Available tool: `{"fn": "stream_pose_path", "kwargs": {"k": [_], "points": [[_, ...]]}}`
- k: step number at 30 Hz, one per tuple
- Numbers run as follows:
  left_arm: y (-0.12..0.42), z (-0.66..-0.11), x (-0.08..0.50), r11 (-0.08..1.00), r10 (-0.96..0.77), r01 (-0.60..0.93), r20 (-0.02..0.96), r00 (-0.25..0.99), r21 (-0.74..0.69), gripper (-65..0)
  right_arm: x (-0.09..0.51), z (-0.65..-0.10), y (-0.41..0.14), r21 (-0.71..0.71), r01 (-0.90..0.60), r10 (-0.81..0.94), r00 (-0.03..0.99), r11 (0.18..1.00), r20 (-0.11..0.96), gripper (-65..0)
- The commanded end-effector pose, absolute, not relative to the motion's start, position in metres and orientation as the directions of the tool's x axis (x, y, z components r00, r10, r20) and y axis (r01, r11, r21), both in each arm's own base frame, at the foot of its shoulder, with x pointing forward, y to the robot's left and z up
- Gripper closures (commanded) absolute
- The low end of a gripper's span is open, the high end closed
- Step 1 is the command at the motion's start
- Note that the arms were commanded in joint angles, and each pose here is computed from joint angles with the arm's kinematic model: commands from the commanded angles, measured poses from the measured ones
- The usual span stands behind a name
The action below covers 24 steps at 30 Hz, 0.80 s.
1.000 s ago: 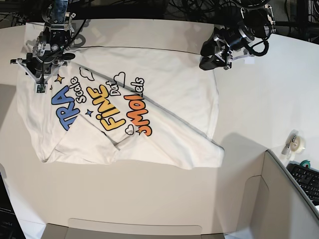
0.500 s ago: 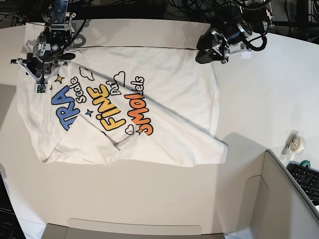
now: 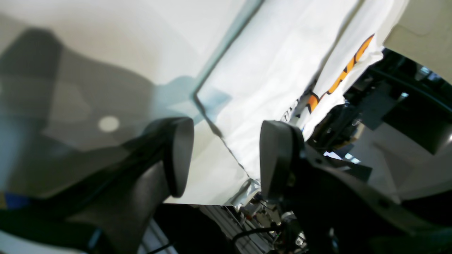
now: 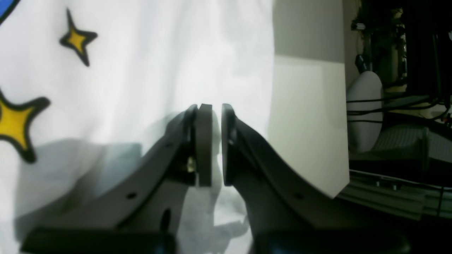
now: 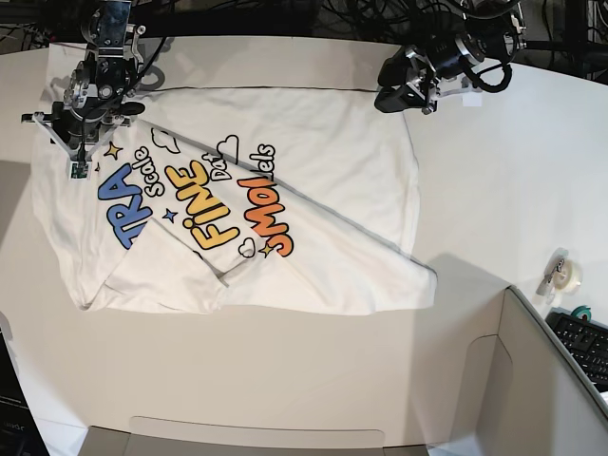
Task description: Layout the t-shirt on the table in an organized manner, then fold the t-shirt properly
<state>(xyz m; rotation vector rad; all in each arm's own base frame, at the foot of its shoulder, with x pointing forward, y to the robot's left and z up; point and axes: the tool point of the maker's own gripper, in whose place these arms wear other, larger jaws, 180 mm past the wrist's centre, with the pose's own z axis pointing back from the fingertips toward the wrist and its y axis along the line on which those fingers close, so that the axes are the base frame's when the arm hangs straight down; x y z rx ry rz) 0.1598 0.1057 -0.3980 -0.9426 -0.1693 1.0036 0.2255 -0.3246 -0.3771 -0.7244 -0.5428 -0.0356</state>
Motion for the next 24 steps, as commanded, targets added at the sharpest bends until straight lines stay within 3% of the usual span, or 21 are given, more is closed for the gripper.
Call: {"fn": "stream_pose_path", "kwargs": {"k": [1, 10, 24], "points": [[0.101, -0.391, 0.165, 0.151, 0.763, -0.648, -0.329, 0.557, -0.747, -30.1, 0.231, -0.366, -0.330, -0.638, 0.231, 0.172, 0.846, 0.735, 0.505, -5.5], [0.112, -0.420, 0.190, 0.082, 0.819, -0.688, -0.344, 0.458, -0.721, -30.0, 0.230, -0.366, -0.330, -0.638, 0.230, 0.171, 0.847, 0.735, 0.503, -5.5], [0.164, -0.430, 0.199, 0.092, 0.927, -0.697, -0.194, 0.321, -0.711, -25.7, 0.231, -0.366, -0.330, -0.637, 0.232, 0.170, 0.846, 0.735, 0.505, -5.5]]}}
